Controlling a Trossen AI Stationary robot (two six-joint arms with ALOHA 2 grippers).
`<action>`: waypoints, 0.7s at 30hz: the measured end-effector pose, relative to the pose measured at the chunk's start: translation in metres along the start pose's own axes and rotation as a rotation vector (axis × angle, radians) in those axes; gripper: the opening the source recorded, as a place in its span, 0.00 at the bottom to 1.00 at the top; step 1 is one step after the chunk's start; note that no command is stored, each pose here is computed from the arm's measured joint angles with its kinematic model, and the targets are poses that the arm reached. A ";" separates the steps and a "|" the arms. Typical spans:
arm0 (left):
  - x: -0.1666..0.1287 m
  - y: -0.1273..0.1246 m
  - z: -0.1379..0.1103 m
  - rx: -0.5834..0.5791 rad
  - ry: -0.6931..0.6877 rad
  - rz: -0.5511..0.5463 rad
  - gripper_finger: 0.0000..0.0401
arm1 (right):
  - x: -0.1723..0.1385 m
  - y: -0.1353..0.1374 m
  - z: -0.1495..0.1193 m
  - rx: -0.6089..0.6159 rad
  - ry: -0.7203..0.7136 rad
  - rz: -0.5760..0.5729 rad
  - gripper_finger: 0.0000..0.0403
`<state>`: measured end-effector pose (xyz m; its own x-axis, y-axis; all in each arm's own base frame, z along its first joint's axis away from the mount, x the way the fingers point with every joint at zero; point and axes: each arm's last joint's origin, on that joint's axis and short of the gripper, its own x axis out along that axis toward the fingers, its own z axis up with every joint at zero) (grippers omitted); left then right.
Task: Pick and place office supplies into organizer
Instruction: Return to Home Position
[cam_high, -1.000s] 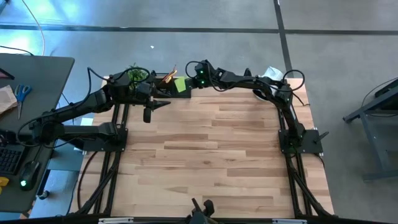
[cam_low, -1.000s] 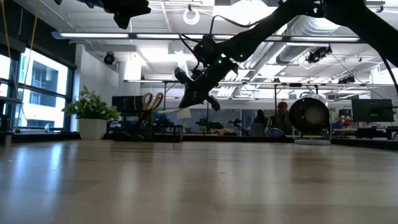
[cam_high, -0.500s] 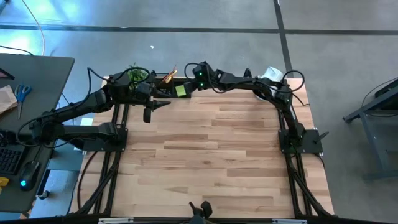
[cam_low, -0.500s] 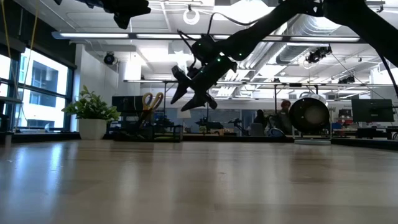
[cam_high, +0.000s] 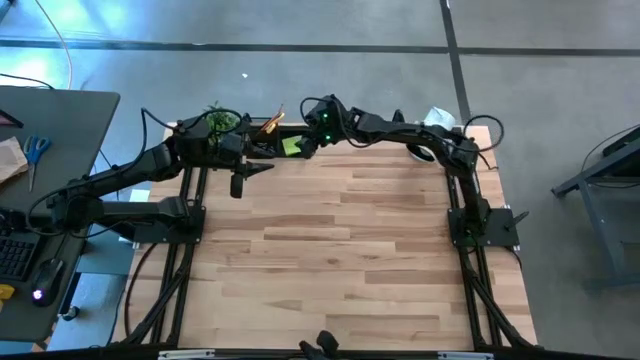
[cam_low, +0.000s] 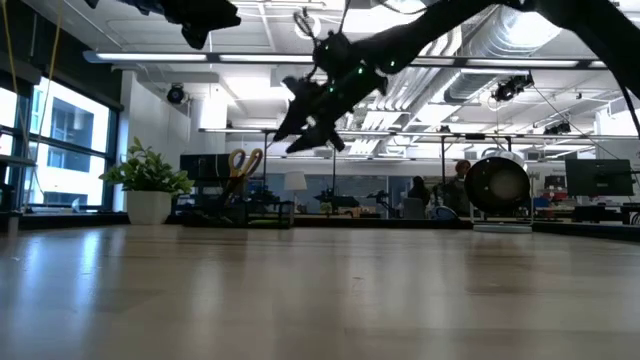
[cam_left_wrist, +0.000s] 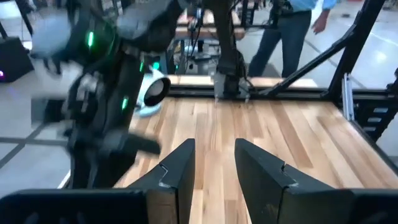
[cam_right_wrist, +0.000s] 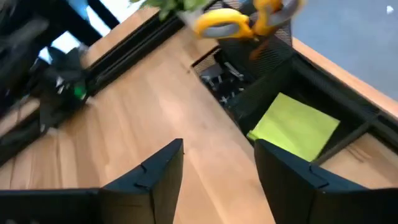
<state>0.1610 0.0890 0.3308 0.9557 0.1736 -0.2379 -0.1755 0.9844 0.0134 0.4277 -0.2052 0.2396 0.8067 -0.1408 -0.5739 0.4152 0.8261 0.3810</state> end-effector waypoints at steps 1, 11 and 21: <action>0.000 0.000 -0.001 0.001 0.013 0.004 0.25 | -0.007 0.005 0.002 -0.028 0.005 -0.004 0.46; 0.019 0.009 -0.027 -0.054 0.254 0.122 0.25 | -0.081 0.063 -0.009 -0.222 0.026 -0.460 0.33; 0.049 0.020 -0.040 0.000 0.320 0.124 0.25 | -0.141 0.090 -0.083 -0.330 -0.039 -0.373 0.22</action>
<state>0.1947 0.1160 0.2809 0.8042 0.2746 -0.5272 -0.2860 0.9562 0.0619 0.3158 -0.0659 0.2946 0.6464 -0.4742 -0.5978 0.5279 0.8436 -0.0983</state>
